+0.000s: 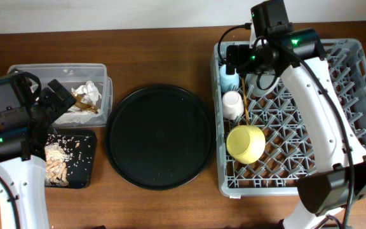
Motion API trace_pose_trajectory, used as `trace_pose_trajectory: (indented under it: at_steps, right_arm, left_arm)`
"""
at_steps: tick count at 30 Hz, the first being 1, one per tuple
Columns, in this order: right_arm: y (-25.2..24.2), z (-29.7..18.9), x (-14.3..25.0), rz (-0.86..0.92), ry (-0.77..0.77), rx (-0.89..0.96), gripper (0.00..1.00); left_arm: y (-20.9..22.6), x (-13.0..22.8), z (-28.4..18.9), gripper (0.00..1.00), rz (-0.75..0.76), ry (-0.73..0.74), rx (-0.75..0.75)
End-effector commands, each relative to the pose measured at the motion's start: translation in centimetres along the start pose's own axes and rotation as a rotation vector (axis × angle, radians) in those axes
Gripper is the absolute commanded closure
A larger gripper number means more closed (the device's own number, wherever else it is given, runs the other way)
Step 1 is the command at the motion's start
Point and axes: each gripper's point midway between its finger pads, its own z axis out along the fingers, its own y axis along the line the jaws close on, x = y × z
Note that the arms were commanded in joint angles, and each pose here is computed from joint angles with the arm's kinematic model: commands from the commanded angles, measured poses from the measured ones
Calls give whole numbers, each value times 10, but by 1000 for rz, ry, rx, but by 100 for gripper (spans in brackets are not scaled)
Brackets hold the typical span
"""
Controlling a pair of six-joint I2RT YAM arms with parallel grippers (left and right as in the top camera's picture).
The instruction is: Sort waste into correct bins and load items into the dishwasher rack
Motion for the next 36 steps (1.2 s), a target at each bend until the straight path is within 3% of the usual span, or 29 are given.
trace_pose_trajectory:
  at_steps: [1, 6, 11, 16, 19, 24, 28, 31, 36]
  right_arm:
    - [4, -20, -7, 2, -50, -21, 2]
    - [-15, -109, -17, 19, -271, 44, 2]
    - [-37, -224, -1, 56, -537, 67, 2]
    - [-56, -331, 57, 89, -781, 8, 2]
    - [-75, -365, 102, 118, -886, 14, 2]
    - [-100, -374, 175, 168, -1012, 18, 2]
    - [-111, -361, 210, 222, -1192, 17, 2]
    - [-112, -334, 211, 234, -1282, 14, 2]
    - [-102, -281, 174, 185, -1452, -55, 2]
  left_arm:
    - [-1, -5, -4, 1, -7, -14, 10]
    - [-1, -5, -4, 1, -7, -14, 10]
    - [-1, -5, -4, 1, -7, -14, 10]
    - [-1, -5, -4, 1, -7, -14, 10]
    - [-1, -5, -4, 1, -7, -14, 10]
    - [-1, -5, -4, 1, -7, -14, 10]
    - [-1, -5, -4, 1, -7, -14, 10]
    - [-1, -5, -4, 1, -7, -14, 10]
    - [-1, -5, -4, 1, -7, -14, 10]
